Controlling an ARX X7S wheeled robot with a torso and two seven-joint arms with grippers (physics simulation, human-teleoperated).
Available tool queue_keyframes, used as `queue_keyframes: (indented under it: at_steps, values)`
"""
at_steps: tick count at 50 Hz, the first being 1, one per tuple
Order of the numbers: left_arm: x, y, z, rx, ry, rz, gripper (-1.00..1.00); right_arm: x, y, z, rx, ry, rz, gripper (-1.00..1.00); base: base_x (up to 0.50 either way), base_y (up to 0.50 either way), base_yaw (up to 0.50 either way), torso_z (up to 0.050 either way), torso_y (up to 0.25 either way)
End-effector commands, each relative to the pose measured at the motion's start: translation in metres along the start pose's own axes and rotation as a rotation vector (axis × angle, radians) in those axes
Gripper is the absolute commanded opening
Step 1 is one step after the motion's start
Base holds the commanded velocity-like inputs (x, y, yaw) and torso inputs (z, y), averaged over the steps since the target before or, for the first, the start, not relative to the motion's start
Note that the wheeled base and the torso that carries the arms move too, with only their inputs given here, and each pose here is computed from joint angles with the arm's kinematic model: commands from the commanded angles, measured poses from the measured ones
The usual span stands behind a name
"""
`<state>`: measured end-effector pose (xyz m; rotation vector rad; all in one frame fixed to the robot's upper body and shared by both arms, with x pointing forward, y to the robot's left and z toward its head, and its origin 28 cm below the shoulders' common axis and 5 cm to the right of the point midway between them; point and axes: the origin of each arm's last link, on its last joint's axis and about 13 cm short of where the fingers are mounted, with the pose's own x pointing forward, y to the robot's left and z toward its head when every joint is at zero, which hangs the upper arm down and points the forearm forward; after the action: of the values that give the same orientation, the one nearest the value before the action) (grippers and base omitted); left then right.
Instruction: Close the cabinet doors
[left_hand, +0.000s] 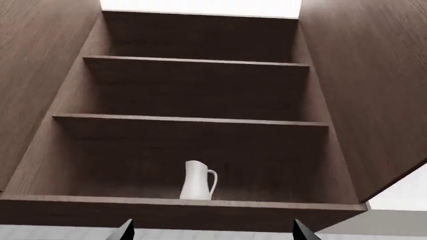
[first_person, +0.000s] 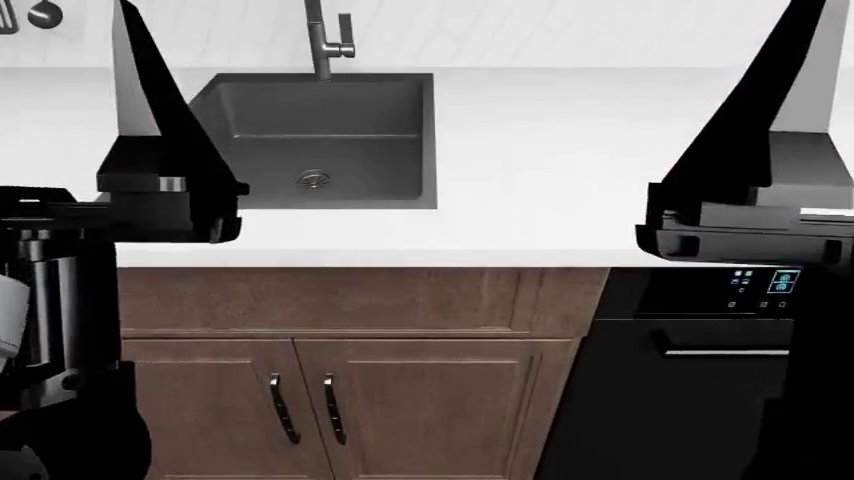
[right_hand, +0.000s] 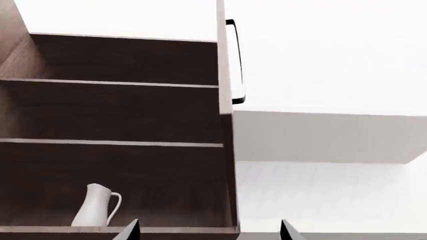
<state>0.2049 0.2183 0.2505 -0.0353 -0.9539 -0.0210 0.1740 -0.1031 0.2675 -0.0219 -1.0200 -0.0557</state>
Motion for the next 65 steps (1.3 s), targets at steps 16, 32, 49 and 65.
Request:
queue_keyframes:
  at_steps: [16, 32, 49, 65]
  values:
    - [-0.0025, -0.0020, 0.0000, -0.026, -0.002, -0.006, 1.00, -0.0068, -0.0041, 0.0042, -0.009, 0.071, -0.017, 1.00, 0.41, 0.00, 0.00, 0.000, 0.000]
    - [-0.0045, -0.0052, -0.0029, -0.025, -0.012, -0.017, 1.00, -0.0081, -0.0061, 0.0028, -0.005, 0.074, -0.015, 1.00, 0.50, 0.00, 0.00, 0.000, 0.000]
    - [-0.0064, -0.0056, -0.0029, 0.004, -0.036, -0.035, 1.00, -0.0082, -0.0045, 0.0004, -0.022, 0.068, -0.024, 1.00, 0.09, 0.00, 0.00, 0.041, 0.000]
    - [-0.0063, -0.0046, -0.0012, 0.005, -0.031, -0.044, 1.00, -0.0070, -0.0036, 0.0018, -0.027, 0.067, -0.025, 1.00, 0.00, 0.00, 0.00, 0.050, 0.000]
